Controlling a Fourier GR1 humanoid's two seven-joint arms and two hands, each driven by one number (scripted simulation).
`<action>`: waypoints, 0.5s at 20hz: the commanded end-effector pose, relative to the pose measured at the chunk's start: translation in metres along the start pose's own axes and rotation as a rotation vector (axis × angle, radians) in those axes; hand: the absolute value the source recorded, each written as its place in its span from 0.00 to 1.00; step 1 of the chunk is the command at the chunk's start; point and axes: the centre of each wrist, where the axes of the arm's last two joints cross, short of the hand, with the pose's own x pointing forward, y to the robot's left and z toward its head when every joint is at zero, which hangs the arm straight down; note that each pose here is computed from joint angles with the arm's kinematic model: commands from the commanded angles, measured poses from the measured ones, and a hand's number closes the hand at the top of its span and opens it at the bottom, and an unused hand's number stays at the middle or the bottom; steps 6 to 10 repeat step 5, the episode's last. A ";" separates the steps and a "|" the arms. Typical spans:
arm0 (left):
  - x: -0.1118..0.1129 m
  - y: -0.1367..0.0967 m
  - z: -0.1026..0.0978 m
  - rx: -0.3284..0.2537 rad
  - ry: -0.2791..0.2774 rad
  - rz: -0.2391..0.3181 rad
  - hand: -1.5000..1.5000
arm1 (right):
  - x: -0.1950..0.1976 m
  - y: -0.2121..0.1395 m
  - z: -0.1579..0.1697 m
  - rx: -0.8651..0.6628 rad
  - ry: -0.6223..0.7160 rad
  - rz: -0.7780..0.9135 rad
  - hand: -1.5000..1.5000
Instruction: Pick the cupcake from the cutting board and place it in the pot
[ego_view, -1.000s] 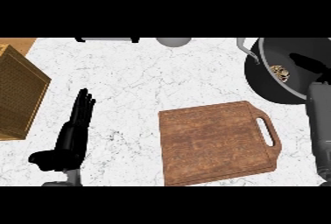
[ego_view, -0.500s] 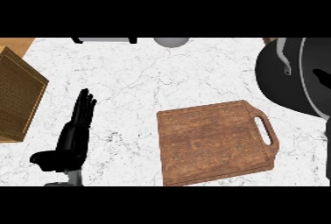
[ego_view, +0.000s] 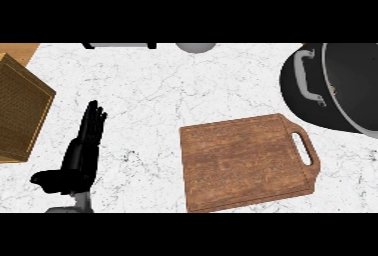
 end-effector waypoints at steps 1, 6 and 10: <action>-0.007 0.004 -0.008 -0.002 0.009 -0.008 0.50 | -0.005 -0.024 0.015 -0.081 -0.007 -0.027 0.00; 0.002 0.012 0.002 0.000 -0.001 -0.002 0.50 | -0.021 -0.045 0.003 -0.136 -0.006 -0.016 0.00; 0.002 0.012 0.002 0.000 -0.001 -0.002 0.50 | -0.021 -0.045 0.003 -0.136 -0.006 -0.016 0.00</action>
